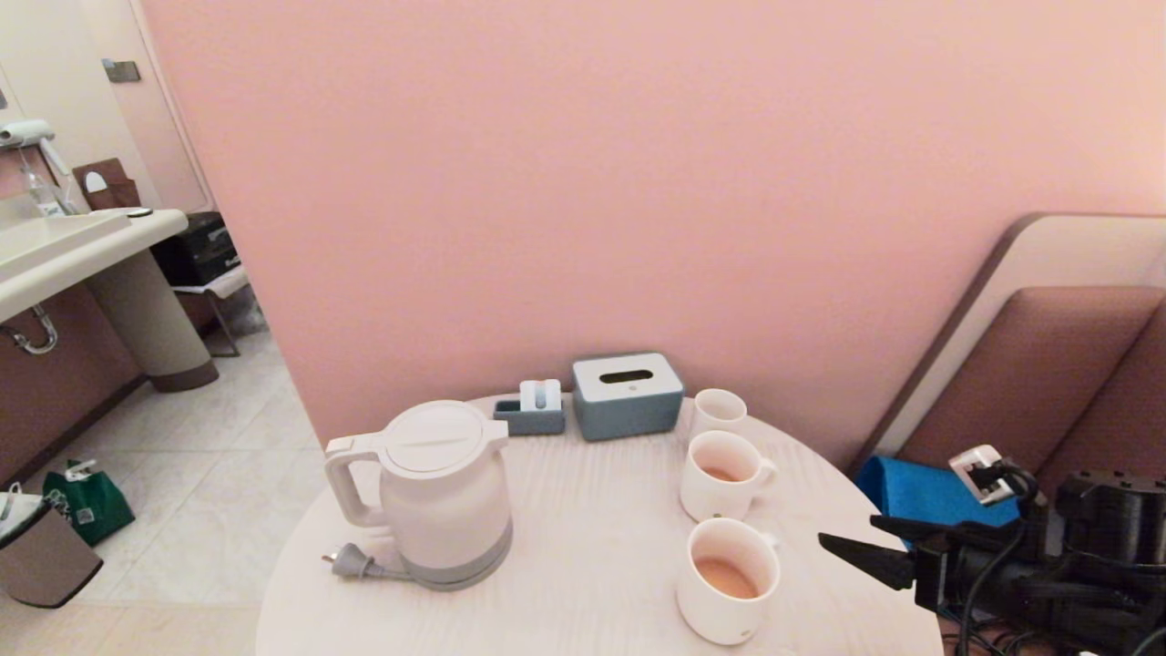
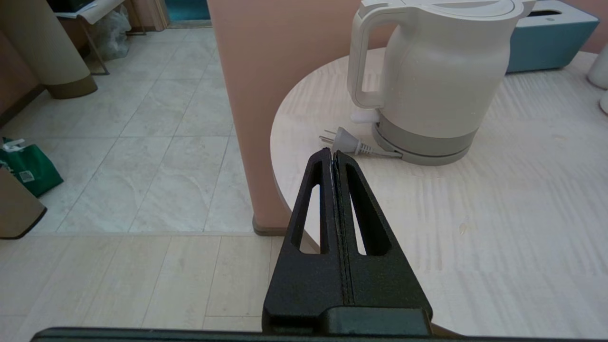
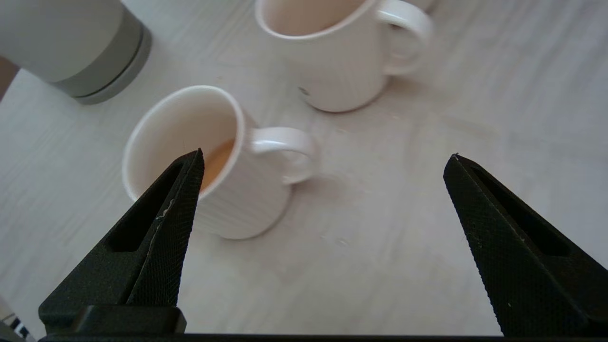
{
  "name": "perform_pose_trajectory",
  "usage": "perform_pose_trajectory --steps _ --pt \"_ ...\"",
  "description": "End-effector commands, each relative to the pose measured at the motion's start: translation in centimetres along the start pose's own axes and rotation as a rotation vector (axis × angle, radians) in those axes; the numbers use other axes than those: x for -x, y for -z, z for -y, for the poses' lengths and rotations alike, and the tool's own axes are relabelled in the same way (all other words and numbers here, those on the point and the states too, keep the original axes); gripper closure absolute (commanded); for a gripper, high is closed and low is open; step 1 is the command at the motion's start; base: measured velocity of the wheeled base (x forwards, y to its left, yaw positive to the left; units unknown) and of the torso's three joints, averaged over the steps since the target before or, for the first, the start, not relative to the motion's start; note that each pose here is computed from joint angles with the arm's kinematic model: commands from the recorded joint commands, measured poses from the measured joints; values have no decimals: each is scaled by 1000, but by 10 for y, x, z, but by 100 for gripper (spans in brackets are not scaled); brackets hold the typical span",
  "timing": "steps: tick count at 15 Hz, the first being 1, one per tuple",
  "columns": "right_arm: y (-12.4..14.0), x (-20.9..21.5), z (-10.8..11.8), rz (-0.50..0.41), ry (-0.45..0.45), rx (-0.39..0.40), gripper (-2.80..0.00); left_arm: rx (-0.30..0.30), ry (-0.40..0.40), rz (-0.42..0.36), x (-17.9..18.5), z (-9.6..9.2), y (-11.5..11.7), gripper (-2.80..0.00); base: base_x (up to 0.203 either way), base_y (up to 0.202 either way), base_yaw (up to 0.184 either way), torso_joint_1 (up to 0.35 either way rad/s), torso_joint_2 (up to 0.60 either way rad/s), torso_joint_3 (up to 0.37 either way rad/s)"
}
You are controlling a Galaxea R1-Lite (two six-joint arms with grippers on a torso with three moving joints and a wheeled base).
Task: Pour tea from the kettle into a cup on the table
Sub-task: Pick up the cup
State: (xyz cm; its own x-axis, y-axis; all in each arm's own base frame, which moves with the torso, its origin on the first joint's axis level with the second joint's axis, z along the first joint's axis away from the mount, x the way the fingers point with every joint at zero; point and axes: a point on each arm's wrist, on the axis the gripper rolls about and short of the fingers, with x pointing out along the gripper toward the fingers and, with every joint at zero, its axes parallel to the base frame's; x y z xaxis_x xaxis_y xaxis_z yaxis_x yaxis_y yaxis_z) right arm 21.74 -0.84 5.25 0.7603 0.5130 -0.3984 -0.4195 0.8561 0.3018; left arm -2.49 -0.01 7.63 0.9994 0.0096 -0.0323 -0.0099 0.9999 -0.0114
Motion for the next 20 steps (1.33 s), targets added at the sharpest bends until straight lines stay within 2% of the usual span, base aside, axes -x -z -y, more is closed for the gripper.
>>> perform_pose_trajectory --steps 1,4,6,10,12,16,20 --pt "8 5 6 -25 16 -5 -280 1 -1 -1 0 0 0 0 0 0 0 0 0 0" --pt "26 12 5 -148 7 72 -280 1 -1 -3 0 0 0 0 0 0 0 0 0 0" --pt "34 9 8 -176 2 68 -280 1 -1 -1 0 0 0 0 0 0 0 0 0 0" --pt "48 -11 16 -144 11 120 -280 1 0 -1 0 0 0 0 0 0 0 0 0 0" --pt "51 -26 10 -144 90 164 -280 1 -1 -2 0 0 0 0 0 0 0 0 0 0" --pt "45 -41 -3 -118 125 159 -280 1 -1 -1 0 0 0 0 0 0 0 0 0 0" --pt "39 -49 -2 -87 129 161 -280 1 -1 -1 0 0 0 0 0 0 0 0 0 0"
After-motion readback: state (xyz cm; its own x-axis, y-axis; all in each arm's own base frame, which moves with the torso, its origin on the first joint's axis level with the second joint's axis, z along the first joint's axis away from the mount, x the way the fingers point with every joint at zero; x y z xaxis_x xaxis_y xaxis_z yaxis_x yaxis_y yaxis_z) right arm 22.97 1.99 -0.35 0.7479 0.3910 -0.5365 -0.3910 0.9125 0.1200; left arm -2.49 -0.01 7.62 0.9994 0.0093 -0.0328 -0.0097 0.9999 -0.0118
